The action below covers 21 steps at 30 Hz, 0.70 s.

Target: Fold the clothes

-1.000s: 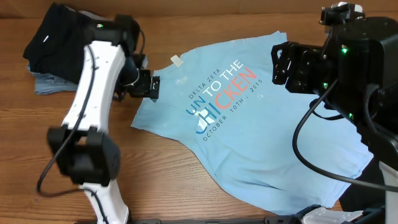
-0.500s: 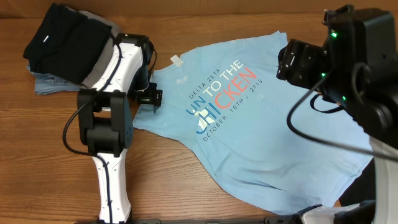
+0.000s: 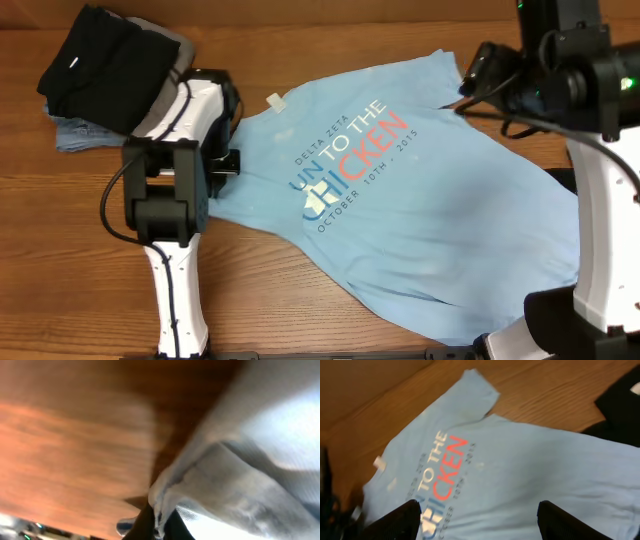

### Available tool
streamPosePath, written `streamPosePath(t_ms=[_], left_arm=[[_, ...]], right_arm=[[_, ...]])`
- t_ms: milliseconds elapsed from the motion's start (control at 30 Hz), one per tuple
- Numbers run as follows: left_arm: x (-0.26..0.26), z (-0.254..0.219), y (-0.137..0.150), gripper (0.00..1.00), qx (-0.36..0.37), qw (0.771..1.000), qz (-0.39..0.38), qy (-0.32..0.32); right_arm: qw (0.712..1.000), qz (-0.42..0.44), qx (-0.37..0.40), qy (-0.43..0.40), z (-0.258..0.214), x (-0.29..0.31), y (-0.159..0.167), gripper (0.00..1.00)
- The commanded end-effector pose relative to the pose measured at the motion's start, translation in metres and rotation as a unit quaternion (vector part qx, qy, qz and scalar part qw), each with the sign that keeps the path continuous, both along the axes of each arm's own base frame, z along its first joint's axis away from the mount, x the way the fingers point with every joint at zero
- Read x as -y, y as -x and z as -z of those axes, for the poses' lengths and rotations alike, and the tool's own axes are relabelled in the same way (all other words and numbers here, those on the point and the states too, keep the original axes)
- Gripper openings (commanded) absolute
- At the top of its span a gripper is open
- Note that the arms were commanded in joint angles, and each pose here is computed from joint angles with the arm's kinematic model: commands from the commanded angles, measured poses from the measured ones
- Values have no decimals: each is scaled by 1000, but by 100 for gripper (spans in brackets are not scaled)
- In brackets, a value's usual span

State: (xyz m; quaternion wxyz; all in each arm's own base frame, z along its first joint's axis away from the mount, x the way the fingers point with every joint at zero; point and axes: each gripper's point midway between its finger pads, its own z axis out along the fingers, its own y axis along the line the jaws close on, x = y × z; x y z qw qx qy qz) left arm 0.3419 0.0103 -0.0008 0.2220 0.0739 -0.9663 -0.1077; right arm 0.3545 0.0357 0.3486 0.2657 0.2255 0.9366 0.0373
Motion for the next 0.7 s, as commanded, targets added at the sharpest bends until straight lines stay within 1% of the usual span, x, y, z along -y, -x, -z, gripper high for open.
streamPosePath(t_ms=[0, 133, 267, 300, 367, 467, 500, 567, 633, 667], left_arm=[[-53, 19, 25, 4, -32, 995, -87, -47], [-86, 15, 43, 4, -54, 986, -149, -46], [-116, 3, 55, 4, -54, 977, -201, -41], [-118, -1, 55, 4, -46, 976, -213, -30], [-116, -9, 50, 4, -21, 974, -224, 12], [-100, -32, 32, 5, 38, 971, -216, 93], [-93, -41, 26, 10, 58, 970, -207, 113], [-76, -65, 13, 15, 103, 965, -188, 151], [-55, -89, -1, 23, 151, 959, -154, 183], [-36, -109, -15, 33, 197, 955, -114, 193]], right_arm=[[999, 39, -2, -3, 2, 23, -4, 78], [998, 65, -11, -1, 6, 42, -3, 78], [998, 57, -39, -4, 22, 52, -5, 80], [997, 50, -52, -11, 30, 52, -6, 80], [996, 42, -73, -22, 44, 50, -8, 80], [995, 38, -92, -27, 61, 49, -13, 80], [995, 32, -90, -26, 64, 49, -16, 81], [996, 28, -82, -27, 64, 48, -21, 83], [997, 28, -72, -27, 62, 48, -25, 84], [997, 26, -68, -29, 61, 47, -26, 84]])
